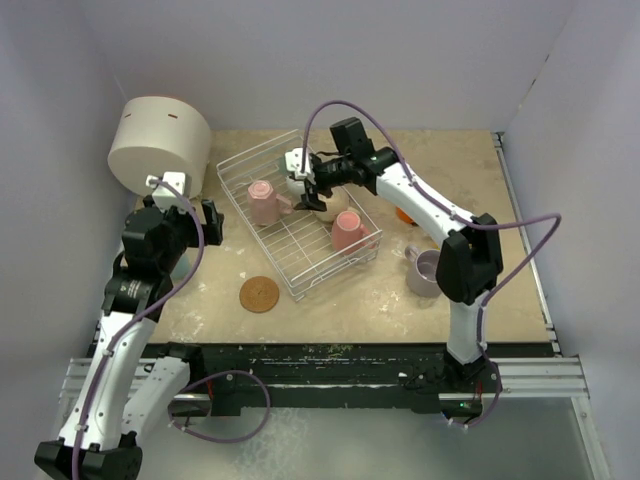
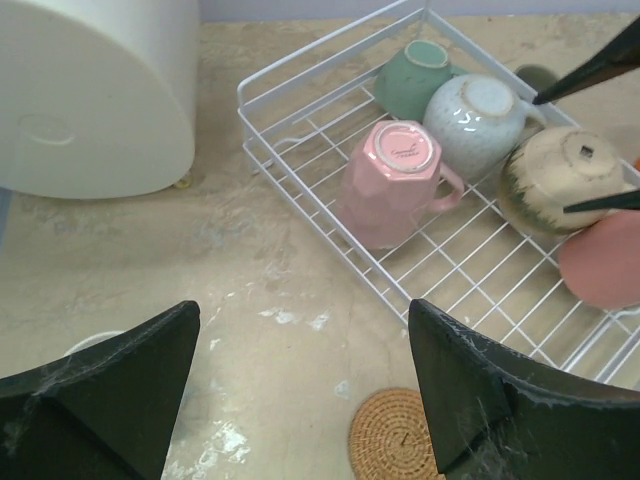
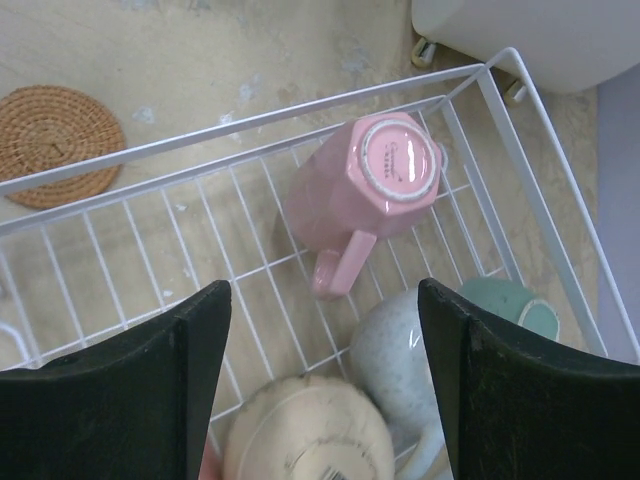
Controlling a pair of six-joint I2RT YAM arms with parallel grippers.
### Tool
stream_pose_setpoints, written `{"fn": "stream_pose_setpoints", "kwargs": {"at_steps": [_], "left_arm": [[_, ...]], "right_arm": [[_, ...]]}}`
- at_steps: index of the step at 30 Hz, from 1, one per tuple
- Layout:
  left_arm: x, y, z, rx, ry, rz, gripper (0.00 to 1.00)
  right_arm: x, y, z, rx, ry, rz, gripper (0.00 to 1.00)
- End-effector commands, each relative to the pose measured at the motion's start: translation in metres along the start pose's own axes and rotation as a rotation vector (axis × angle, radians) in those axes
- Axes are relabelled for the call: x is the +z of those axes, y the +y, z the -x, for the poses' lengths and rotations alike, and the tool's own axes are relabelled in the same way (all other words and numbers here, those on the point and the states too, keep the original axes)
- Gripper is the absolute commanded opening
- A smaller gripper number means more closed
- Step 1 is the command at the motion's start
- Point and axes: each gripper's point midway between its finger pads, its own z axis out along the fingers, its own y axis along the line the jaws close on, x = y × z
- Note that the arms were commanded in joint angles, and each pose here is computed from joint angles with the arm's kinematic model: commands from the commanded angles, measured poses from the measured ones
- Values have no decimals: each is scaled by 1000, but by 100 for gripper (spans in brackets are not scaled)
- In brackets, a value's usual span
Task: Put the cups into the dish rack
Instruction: Adjust the cup in the dish rack.
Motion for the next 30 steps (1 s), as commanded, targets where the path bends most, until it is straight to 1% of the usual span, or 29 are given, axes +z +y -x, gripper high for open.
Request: {"fn": "stream_pose_setpoints", "kwargs": {"at_steps": [1,4,8,12,17,23,27,30], "left_arm": [[-1,14,12,56,-87,66,88],[-4,10,14,61,-106,43,89],[-10,11,13,59,-120,46,91],[-11,10,13,61,-127,39,93],[-11,11,13,65,-125,42,98],[-11,10,14,65,-130,41,99],[-12,10,14,66,-130,38,100],[-13,10,15,68,-136,40,100]], "right_arm": [[19,-12,5,-69,7,26,74],[31,-23,3,2,23,-3,67],[42,-29,-16,70,66,-19,61],[51,-30,-29,91,102,-29,59],[62,-31,-39,116,132,-24,56],[75,-32,-49,138,165,-28,52],[83,-28,-53,143,173,-13,46],[90,-22,-55,144,179,-1,39]]}}
